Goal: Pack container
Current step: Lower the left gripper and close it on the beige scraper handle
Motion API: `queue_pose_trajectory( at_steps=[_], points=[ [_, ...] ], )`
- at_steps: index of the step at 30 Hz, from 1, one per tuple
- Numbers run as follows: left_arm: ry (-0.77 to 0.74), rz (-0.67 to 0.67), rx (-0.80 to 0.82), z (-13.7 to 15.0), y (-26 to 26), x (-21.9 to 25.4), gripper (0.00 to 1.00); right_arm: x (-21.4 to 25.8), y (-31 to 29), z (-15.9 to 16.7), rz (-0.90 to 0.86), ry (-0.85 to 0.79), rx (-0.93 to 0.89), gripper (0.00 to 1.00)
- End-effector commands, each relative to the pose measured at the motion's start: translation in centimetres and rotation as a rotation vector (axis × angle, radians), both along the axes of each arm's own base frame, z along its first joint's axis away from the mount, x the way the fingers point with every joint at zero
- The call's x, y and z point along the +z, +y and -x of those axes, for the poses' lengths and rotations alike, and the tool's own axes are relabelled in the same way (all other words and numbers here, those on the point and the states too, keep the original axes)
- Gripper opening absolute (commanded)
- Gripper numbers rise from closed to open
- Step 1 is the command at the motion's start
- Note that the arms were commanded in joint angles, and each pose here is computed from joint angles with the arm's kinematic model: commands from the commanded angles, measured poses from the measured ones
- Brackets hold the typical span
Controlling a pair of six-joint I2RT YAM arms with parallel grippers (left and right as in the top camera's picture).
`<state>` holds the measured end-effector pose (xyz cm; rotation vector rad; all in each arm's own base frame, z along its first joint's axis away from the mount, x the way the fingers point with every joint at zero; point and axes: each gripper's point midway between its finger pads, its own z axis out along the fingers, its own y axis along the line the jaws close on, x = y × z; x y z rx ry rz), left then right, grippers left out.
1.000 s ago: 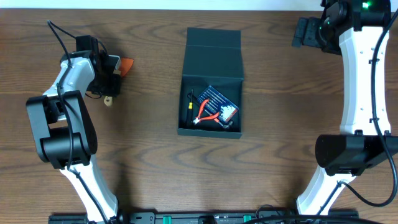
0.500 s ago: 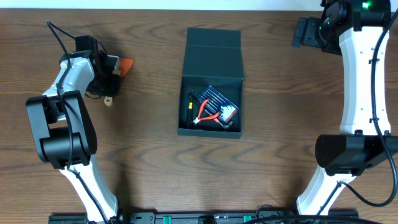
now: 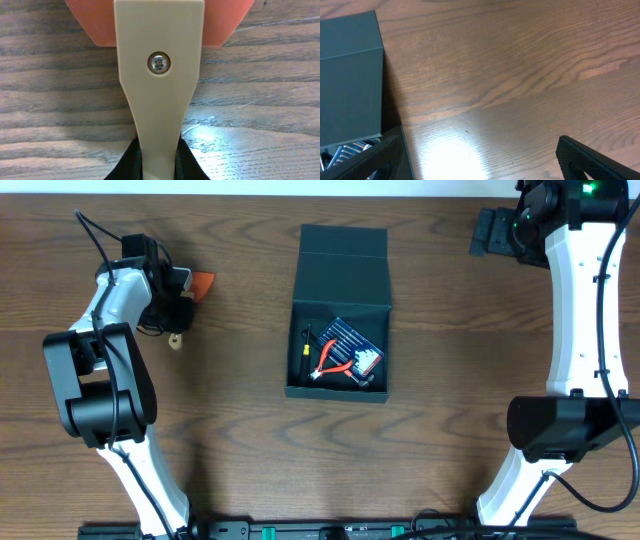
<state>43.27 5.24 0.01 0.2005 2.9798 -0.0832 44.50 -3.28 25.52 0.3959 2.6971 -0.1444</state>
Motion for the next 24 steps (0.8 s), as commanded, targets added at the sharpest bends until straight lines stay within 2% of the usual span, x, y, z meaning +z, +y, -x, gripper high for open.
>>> queue_pose_trajectory(
  at_steps=[1, 15, 24],
  points=[
    [0.028, 0.008, 0.009, 0.1, -0.2, -1.1, 0.09, 0.6, 0.1, -0.2, -0.004, -0.021, -0.008, 0.99],
    [0.028, 0.009, 0.012, 0.2, -0.2, -0.6, 0.08, 0.6, 0.1, -0.2, -0.004, -0.021, -0.008, 0.99],
    [-0.045, -0.003, 0.011, -0.8, -0.1, 2.0, 0.06, 0.6, 0.1, -0.2, -0.004, -0.021, -0.008, 0.99]
  ],
)
